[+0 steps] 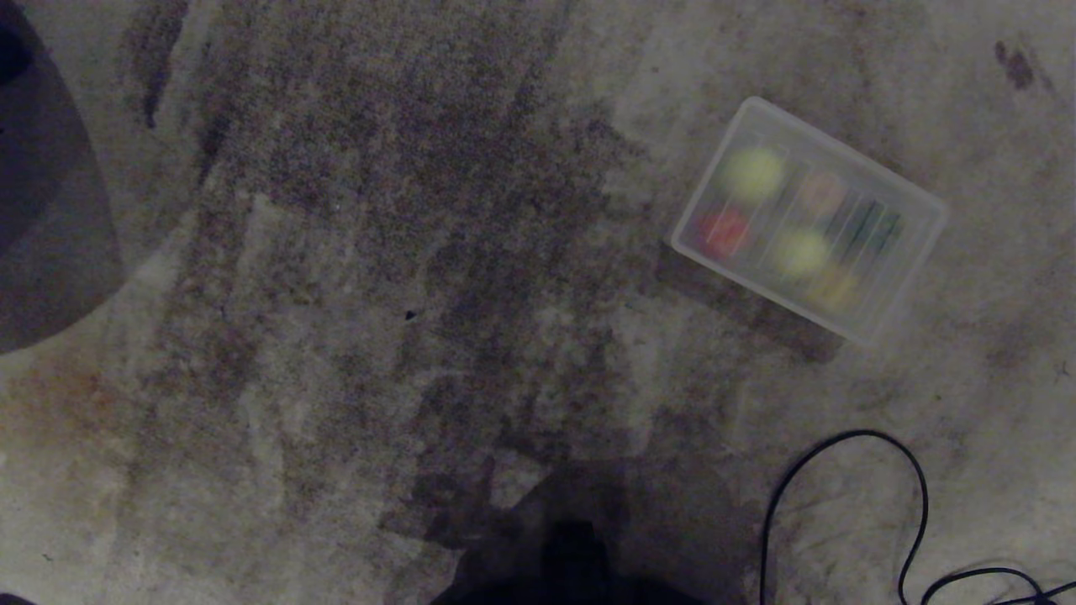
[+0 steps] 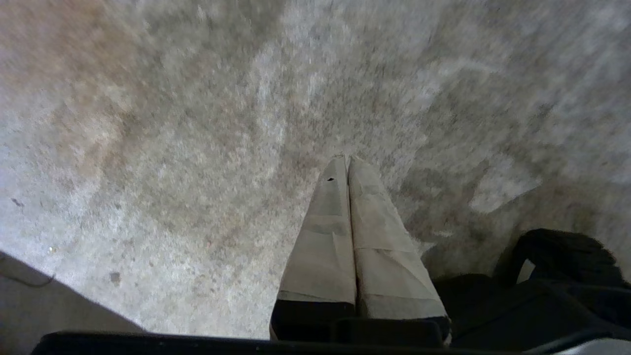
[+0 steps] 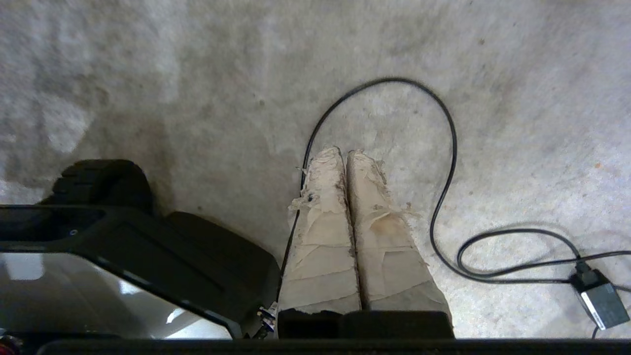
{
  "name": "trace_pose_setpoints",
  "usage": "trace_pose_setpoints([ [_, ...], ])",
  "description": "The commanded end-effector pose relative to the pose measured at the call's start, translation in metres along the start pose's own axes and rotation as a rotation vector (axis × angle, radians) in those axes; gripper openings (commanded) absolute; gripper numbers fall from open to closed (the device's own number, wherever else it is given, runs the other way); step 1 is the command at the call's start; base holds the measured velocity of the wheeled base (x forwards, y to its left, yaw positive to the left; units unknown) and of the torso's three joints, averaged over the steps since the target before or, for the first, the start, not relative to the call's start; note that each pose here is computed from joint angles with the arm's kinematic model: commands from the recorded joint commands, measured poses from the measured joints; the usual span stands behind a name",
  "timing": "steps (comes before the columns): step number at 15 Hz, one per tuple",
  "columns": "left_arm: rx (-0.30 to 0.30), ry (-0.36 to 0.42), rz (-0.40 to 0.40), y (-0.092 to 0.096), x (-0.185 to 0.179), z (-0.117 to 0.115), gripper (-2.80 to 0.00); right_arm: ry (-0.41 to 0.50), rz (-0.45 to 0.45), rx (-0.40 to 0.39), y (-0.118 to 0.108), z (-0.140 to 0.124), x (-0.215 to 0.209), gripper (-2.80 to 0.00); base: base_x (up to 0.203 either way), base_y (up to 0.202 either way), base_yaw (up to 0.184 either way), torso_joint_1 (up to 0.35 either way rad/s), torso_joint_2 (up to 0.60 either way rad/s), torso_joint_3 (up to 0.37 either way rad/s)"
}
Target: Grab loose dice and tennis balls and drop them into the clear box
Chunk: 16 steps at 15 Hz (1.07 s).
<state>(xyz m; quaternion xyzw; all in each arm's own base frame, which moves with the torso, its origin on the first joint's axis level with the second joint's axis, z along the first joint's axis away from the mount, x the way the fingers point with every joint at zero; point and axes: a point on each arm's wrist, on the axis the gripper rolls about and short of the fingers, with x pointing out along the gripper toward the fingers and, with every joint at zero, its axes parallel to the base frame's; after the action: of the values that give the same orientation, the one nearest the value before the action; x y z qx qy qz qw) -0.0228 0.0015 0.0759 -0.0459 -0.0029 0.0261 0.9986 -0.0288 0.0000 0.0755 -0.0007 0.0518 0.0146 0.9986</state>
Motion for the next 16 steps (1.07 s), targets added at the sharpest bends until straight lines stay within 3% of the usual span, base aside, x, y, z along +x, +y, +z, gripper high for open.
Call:
trace_pose_setpoints([
  [1, 0.0, 0.002, 0.002, 0.0, 0.0002, -0.0003, -2.8, 0.004, 0.002, 0.0, 0.0, 0.0001, 0.0002, -2.8, 0.0, 0.0, 0.0, -0.004, 0.01, 0.215],
  [16, -0.013, 0.001, 0.003, 0.0001, 0.0002, -0.0002, -2.8, 0.004, 0.002, 0.0, 0.0, 0.0001, 0.0002, -2.8, 0.0, 0.0, 0.0, 0.003, 0.0, 0.201],
])
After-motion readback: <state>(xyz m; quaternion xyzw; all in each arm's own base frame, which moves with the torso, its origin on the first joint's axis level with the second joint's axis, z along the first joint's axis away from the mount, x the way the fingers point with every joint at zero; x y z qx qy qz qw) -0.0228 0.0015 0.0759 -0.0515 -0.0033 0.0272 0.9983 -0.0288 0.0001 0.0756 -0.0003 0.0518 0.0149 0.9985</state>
